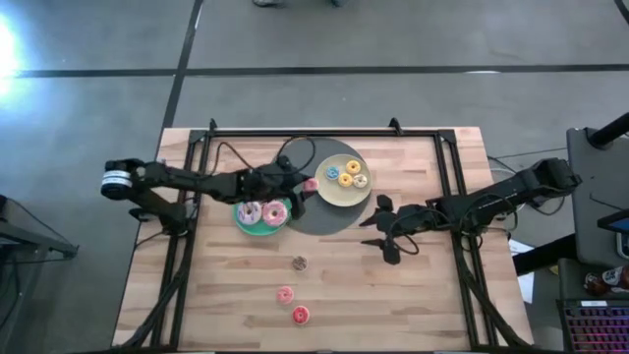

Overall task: Pick & Place donuts
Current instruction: Put the left small pink donut on the brown plate

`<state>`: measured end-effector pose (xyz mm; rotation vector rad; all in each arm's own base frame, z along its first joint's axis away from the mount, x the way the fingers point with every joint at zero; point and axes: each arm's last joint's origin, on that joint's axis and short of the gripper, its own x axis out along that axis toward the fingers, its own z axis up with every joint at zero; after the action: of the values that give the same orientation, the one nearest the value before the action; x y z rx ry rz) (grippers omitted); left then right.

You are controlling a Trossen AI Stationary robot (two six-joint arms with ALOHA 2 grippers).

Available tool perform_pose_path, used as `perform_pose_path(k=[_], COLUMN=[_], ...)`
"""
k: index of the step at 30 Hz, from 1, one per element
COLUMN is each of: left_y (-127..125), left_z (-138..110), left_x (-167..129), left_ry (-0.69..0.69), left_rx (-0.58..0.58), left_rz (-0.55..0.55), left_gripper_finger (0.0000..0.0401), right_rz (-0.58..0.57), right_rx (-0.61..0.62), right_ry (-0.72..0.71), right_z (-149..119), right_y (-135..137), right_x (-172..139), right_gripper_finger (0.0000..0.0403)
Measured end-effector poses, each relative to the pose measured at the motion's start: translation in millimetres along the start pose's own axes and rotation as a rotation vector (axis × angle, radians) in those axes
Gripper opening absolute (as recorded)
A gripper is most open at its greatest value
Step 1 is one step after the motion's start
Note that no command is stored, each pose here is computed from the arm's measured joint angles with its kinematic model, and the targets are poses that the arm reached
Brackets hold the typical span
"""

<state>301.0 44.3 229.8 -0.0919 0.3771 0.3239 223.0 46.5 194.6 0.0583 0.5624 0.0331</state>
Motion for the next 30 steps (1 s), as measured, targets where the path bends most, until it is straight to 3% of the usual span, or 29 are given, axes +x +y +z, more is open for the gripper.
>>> perform_pose_path(k=[12,18,30], left_y=[12,31,38], left_z=[2,-7,-18], left_x=[78,109,130], left_ry=[0.099,0.248,0.317], left_rx=[0.009,-0.025,-0.064], left_rz=[-0.023,0.003,-0.023], left_gripper_finger=[0.0188,0.0188,0.0188], right_rz=[0.014,0.040,0.034], right_rx=[0.009,0.007,-0.006], right_ry=[-0.017,-0.016,-0.018], right_z=[-7,-8,-9], right_y=[1,8,13], right_x=[-2,-3,-4], right_gripper_finger=[0.0228,0.0228,0.0228])
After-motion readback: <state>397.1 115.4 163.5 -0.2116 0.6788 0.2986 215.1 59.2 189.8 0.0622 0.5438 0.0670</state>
